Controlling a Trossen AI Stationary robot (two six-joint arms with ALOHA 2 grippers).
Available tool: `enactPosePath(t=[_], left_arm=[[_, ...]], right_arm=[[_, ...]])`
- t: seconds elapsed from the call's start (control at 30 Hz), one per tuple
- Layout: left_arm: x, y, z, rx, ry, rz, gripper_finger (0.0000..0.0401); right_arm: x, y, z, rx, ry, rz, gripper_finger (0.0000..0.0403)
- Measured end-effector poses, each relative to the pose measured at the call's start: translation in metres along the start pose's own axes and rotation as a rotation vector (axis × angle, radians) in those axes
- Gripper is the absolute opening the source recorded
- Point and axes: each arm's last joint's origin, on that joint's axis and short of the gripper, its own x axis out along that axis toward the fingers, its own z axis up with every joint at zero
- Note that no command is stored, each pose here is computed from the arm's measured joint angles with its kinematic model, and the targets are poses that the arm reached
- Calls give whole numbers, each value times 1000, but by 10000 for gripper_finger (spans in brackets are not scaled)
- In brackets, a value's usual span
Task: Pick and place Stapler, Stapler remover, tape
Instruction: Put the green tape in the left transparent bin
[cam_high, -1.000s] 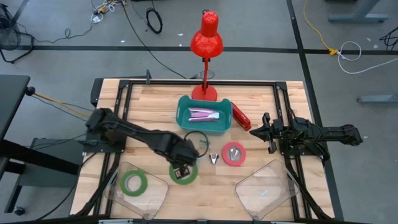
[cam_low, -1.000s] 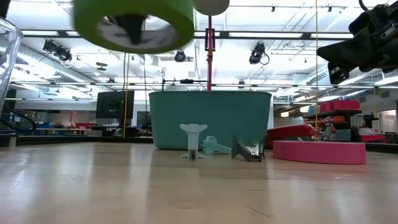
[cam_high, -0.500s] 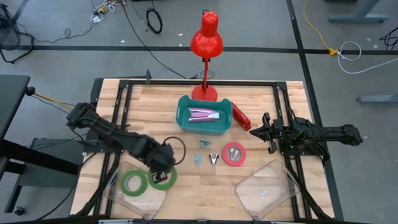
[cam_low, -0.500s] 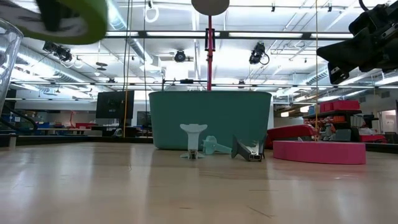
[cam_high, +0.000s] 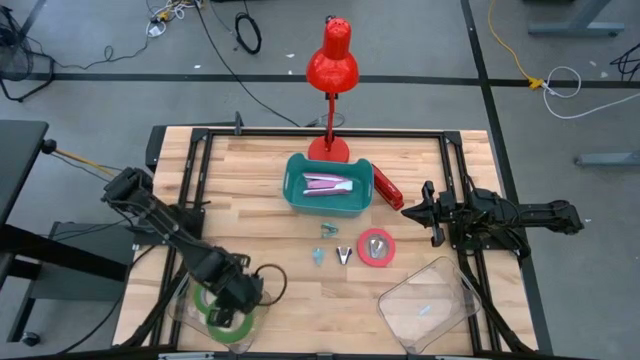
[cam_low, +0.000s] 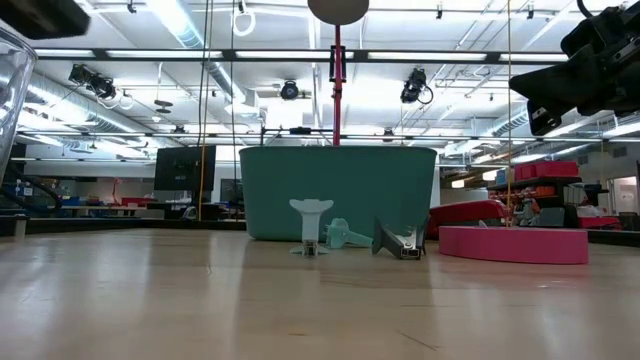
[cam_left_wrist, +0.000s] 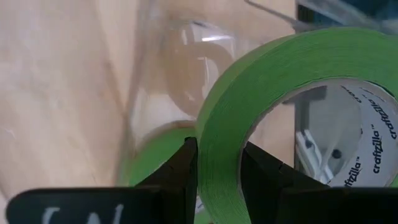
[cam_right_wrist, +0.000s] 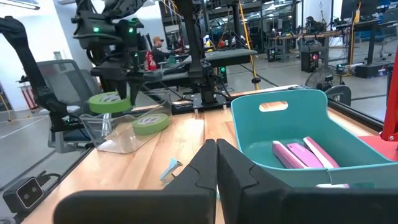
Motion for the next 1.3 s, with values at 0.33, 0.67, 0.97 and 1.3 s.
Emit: enactPosePath(t=[0.33, 0.67, 0.97, 1.3], left_arm=[[3, -9, -6, 79, -33, 77, 96], [26, 2, -10, 67, 13, 153, 95], [48, 8, -14, 53, 1, 100, 97], [52, 8, -13, 41, -20, 78, 111]], right_arm=[[0, 0, 0, 0, 0, 0, 6], [0, 0, 0, 0, 0, 0, 6], [0, 0, 0, 0, 0, 0, 6], [0, 0, 0, 0, 0, 0, 6]])
